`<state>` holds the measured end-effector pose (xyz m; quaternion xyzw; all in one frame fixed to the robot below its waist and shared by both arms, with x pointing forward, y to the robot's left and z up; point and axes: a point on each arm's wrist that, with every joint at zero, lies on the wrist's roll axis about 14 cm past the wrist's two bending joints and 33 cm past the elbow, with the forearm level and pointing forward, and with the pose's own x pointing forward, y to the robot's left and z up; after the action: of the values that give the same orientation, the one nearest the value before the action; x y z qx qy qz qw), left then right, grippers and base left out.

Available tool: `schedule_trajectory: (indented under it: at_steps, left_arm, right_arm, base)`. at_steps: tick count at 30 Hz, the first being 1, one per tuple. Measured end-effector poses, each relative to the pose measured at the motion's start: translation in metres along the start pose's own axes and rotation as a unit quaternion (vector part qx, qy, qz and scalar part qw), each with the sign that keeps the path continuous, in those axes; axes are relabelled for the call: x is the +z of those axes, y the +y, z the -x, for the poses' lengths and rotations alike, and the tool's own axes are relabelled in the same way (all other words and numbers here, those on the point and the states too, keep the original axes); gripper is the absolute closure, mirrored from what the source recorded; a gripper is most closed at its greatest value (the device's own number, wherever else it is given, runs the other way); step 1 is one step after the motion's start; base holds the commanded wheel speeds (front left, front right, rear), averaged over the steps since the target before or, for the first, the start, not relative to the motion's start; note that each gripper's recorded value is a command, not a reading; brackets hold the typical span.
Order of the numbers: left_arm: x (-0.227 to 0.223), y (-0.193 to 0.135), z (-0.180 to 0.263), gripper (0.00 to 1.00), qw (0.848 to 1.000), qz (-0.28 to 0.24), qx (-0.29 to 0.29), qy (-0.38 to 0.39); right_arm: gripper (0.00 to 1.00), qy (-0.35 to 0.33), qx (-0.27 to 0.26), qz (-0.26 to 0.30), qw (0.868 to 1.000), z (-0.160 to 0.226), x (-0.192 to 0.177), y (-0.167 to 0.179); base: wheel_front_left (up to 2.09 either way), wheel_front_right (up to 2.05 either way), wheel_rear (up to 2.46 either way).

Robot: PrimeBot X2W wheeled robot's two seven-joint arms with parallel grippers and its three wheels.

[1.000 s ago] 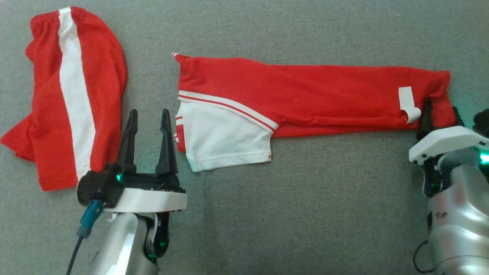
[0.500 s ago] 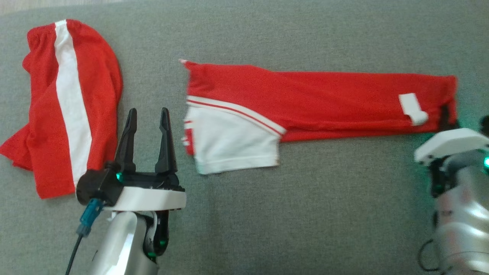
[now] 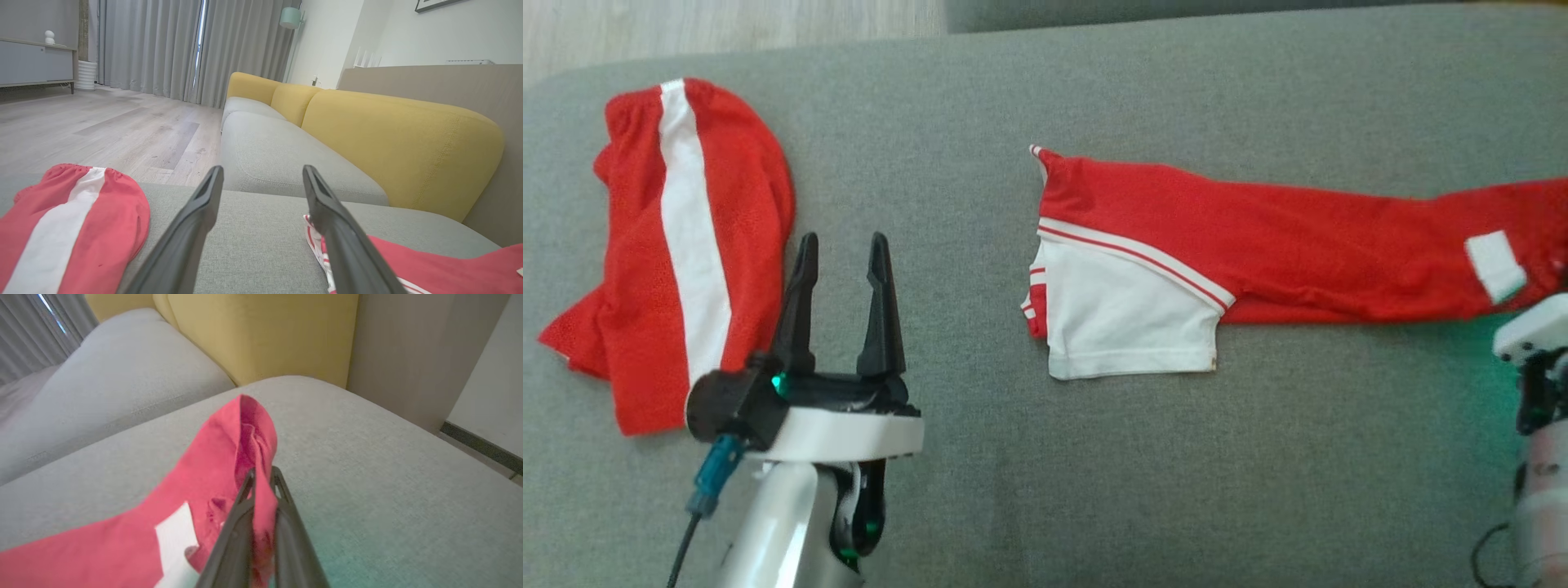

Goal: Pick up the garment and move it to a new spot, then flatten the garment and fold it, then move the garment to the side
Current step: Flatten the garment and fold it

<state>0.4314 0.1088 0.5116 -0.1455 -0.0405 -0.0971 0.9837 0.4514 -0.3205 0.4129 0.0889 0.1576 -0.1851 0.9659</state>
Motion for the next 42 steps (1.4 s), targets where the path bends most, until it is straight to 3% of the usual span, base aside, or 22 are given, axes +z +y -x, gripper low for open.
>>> schedule_trajectory:
  at_steps: [9, 15, 24, 33, 39, 40, 42]
  left_arm:
    - [0.021, 0.002, 0.025, 0.0, 1.0, -0.011, 0.017, -0.023]
    - [0.025, 0.024, 0.051, 0.0, 0.998, -0.017, 0.058, -0.024]
    - [0.032, 0.052, 0.081, 0.0, 0.993, -0.019, 0.109, -0.028]
    - [0.04, 0.075, 0.108, 0.0, 0.986, -0.028, 0.159, -0.037]
    - [0.043, 0.087, 0.121, 0.0, 0.982, -0.032, 0.184, -0.039]
    - [0.043, 0.089, 0.122, 0.0, 0.981, -0.033, 0.187, -0.038]
    - [0.043, 0.089, 0.121, 0.0, 0.981, -0.033, 0.188, -0.037]
  right_arm:
    - [1.0, -0.055, 0.107, -0.018, 0.993, 0.018, 0.035, 0.086]
    - [1.0, -0.031, 0.195, -0.004, 0.98, 0.04, 0.018, 0.148]
    - [1.0, 0.002, 0.347, -0.015, 0.938, 0.081, 0.001, 0.259]
    - [1.0, 0.067, 0.408, 0.001, 0.91, 0.106, -0.047, 0.309]
    - [1.0, 0.111, 0.426, 0.032, 0.897, 0.116, -0.082, 0.321]
    - [0.02, 0.127, 0.433, 0.034, 0.891, 0.122, -0.092, 0.324]
    - [0.0, 0.142, 0.445, 0.034, 0.884, 0.131, -0.099, 0.329]
  base:
    - [0.0, 0.0, 0.0]
    - [0.0, 0.0, 0.0]
    - [0.0, 0.0, 0.0]
    - [0.0, 0.0, 0.0]
    - [0.0, 0.0, 0.0]
    - [0.0, 0.0, 0.0]
    - [0.0, 0.0, 0.0]
